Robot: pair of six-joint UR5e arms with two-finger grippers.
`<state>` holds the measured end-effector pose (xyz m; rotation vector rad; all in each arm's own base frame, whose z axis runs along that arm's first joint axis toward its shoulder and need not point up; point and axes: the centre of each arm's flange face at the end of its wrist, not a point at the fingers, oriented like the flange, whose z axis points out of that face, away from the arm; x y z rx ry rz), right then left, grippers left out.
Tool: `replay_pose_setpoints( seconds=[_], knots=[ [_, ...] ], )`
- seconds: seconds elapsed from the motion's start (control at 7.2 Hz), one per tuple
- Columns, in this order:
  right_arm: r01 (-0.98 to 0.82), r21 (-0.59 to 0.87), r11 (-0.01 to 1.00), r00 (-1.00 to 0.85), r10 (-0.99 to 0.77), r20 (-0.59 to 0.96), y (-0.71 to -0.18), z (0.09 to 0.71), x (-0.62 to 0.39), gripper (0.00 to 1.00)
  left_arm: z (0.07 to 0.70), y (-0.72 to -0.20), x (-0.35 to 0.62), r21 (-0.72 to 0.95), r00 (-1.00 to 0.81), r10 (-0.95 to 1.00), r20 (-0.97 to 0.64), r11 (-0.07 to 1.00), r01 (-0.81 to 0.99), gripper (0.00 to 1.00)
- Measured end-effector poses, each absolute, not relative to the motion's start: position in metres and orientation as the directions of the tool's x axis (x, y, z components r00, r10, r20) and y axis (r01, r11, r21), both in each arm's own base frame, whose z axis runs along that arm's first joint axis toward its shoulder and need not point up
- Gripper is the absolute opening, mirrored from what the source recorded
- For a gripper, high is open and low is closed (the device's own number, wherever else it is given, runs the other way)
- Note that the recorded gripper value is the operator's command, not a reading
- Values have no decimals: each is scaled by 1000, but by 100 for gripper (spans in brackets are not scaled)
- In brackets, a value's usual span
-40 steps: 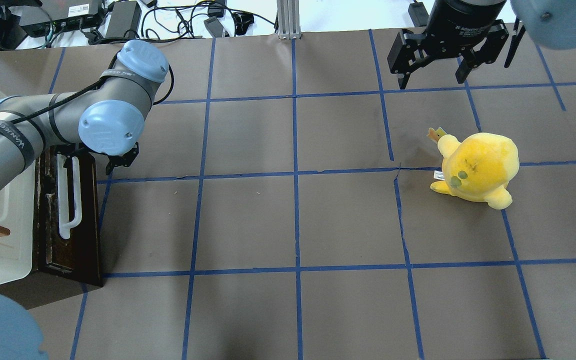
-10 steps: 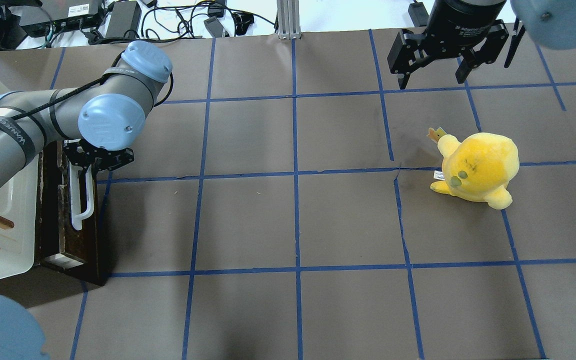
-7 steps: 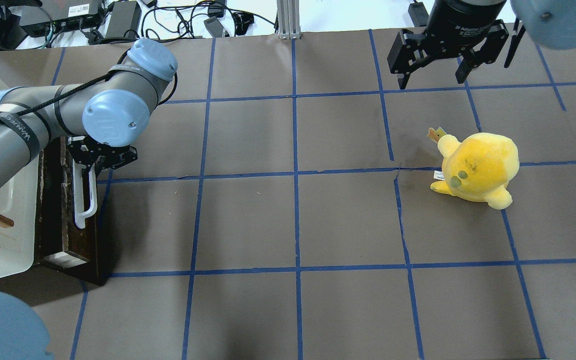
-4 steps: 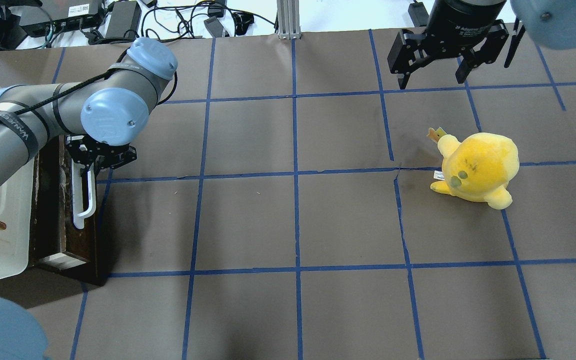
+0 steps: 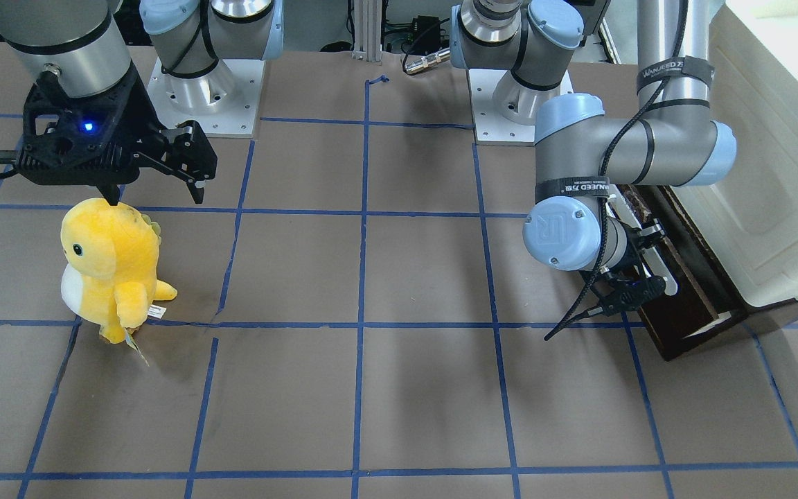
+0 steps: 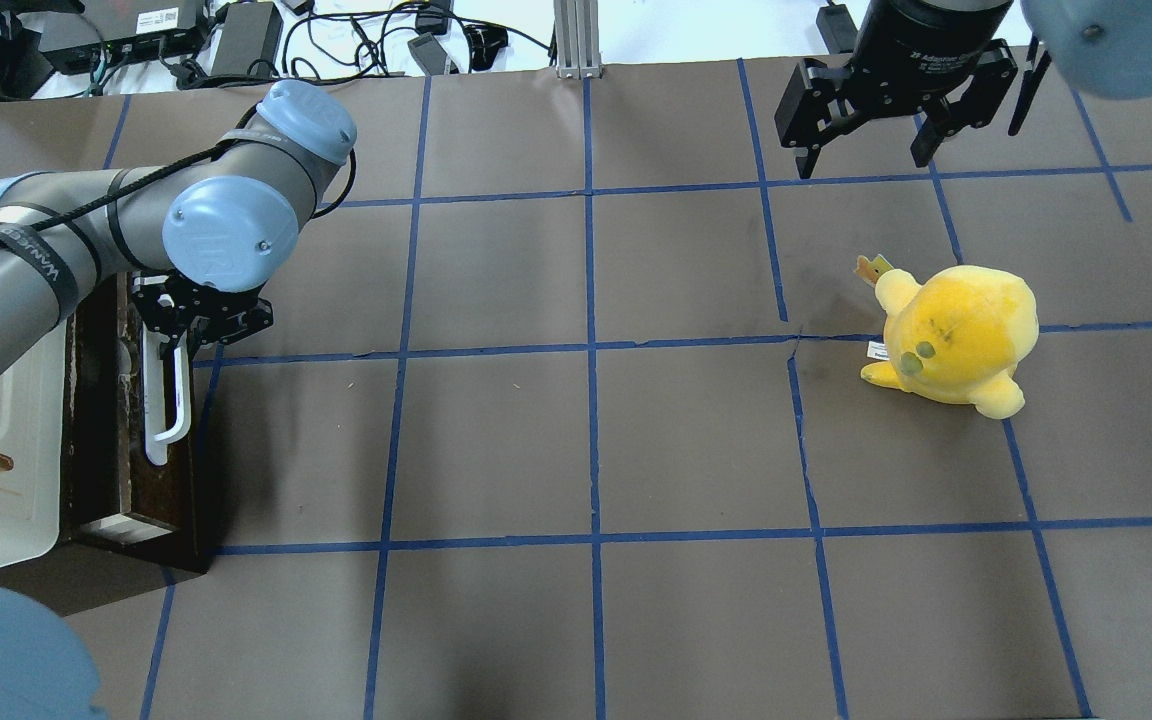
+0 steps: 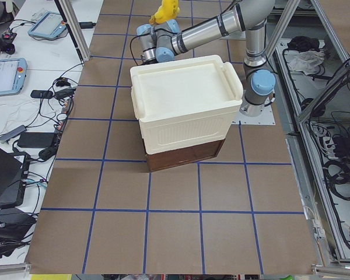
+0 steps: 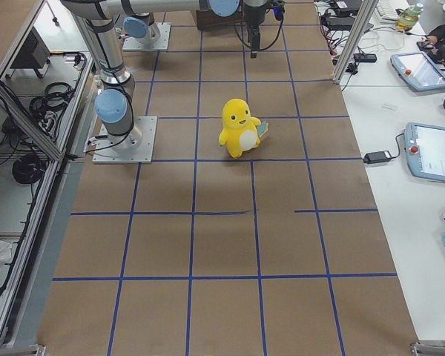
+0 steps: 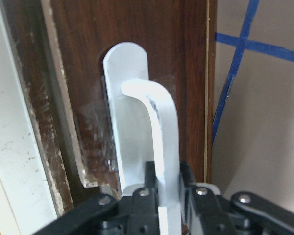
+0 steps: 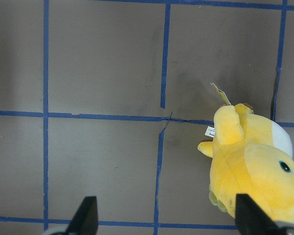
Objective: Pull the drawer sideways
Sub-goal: 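Pull the drawer outward from the cabinet with the left gripper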
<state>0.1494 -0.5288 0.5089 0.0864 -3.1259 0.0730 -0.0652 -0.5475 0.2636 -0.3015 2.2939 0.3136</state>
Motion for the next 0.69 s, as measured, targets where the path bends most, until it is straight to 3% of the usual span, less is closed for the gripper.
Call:
replay_pose_setpoints(
  seconds=[0.69],
  knots=[
    [-55,-46,997,-998,-55,15,-529,509,149,100,253,-549,-66,148,-666,-106,-738,938,-313,0]
  ],
)
